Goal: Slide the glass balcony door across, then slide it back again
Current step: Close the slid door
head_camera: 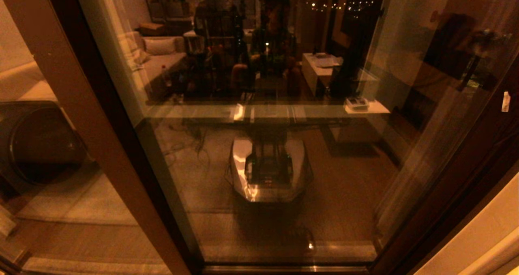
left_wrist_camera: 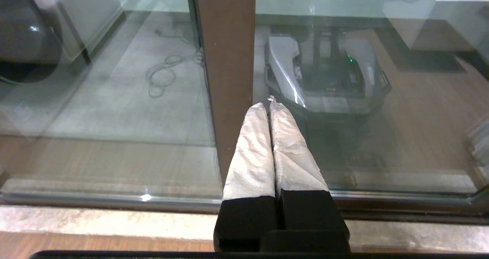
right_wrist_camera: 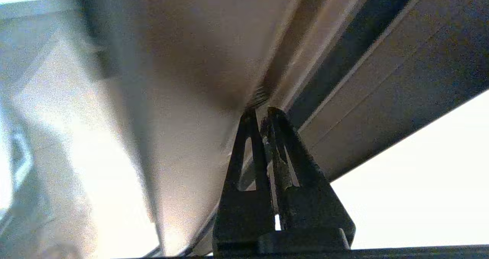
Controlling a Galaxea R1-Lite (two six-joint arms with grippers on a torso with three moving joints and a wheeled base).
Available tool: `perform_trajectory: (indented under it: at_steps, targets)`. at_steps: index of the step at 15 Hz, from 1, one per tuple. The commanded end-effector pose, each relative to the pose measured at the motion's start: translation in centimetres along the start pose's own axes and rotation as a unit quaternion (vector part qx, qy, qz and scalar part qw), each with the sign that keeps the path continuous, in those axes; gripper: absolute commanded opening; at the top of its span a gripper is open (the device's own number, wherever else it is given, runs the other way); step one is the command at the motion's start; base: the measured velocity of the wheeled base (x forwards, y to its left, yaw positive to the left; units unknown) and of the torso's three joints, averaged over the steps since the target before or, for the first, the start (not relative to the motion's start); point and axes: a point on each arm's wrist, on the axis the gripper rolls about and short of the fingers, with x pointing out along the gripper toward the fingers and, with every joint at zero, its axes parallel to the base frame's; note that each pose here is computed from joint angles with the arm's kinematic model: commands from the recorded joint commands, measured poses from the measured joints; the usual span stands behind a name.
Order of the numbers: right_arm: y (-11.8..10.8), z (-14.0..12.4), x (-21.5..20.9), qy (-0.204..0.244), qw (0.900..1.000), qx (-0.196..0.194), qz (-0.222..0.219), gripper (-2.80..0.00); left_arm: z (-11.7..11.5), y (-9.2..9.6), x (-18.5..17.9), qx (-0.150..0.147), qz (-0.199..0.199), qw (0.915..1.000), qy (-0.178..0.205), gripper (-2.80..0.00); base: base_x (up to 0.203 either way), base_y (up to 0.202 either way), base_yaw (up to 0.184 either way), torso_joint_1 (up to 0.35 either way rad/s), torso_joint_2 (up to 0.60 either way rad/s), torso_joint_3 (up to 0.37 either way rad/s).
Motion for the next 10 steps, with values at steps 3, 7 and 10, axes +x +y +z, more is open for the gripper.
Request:
perform_trajectory:
  at_steps: [3,7,10]
  targets:
    - [-0.16,0.62,-1.7,-0.015,1.0,0.002,0.005,-2.8,0.0,0.0,0.0,0.0,0.0,1.0,0.0,-2.8,0.0,0.0,0.0,0.0,0.0,0.0]
    - [0.14,1.01,-2.12,-0.022,1.0,0.004,0.01,-2.8,0.0,0.0,0.0,0.0,0.0,1.0,0.0,-2.8,0.0,0.0,0.0,0.0,0.0,0.0]
    - [0.37,0.83,-1.65,-0.018,1.0,0.004,0.013,-2.8,0.0,0.0,0.0,0.0,0.0,1.0,0.0,-2.8,0.0,0.0,0.0,0.0,0.0,0.0]
